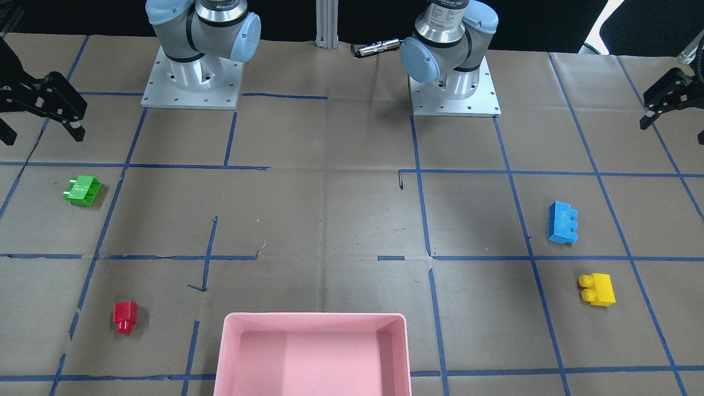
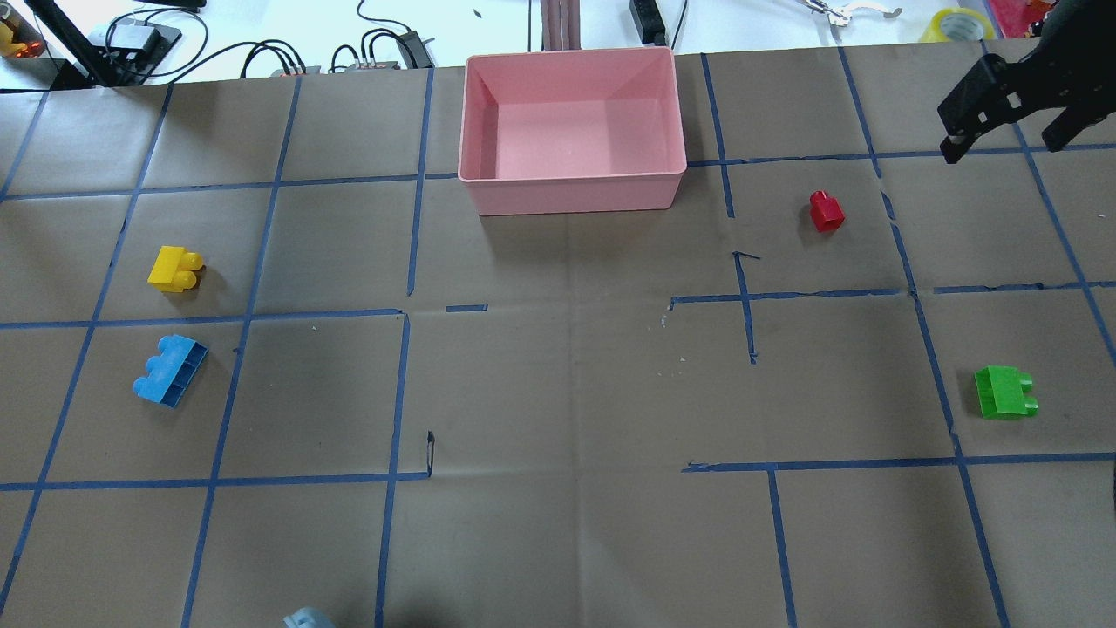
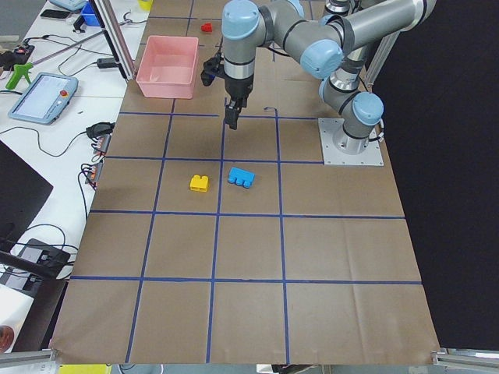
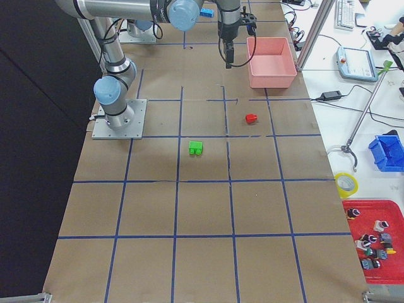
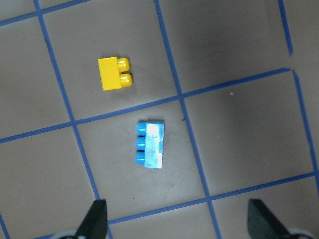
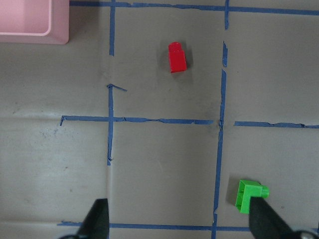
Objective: Put all blocks into box
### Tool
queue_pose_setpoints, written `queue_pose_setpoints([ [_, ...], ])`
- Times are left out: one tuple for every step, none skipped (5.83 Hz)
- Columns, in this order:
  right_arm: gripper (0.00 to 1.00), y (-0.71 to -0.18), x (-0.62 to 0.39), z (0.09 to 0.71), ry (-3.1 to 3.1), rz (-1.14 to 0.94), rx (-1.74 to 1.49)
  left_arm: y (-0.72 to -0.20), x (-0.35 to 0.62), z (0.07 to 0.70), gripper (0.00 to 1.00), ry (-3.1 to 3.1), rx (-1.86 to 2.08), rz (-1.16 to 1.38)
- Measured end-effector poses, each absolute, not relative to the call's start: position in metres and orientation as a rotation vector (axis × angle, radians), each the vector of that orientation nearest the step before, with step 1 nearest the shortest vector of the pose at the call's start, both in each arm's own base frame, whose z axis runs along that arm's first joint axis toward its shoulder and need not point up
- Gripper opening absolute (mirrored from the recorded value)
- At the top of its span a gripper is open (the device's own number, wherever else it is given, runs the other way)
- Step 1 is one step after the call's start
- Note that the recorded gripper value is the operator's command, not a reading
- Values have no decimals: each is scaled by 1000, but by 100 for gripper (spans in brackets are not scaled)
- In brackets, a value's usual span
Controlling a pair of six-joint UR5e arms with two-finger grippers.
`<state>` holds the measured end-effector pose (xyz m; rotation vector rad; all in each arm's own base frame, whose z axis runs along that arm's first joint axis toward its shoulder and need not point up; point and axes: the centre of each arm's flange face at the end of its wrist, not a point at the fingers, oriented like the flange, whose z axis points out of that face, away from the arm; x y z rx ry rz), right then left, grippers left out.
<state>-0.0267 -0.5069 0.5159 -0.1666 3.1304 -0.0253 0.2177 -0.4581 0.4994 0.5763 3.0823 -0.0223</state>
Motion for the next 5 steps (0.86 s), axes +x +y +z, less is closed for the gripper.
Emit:
queue_pose_setpoints([
  [99,-505,-44,511,3118,-15,-160,-449,237,486,99,3095,624,-5],
  [96,-504,-56,500,3106,-20,-143,-448,240,467,99,3142,628,-18],
  [94,-498,-63,486,3101,-21,-138,-450,237,443,99,3190,589,-69],
  [99,-481,-72,475,3106,-33,-114,-450,234,409,99,3194,541,-122],
  [99,-463,-88,461,3114,-43,-55,-449,230,373,99,3176,502,-161],
])
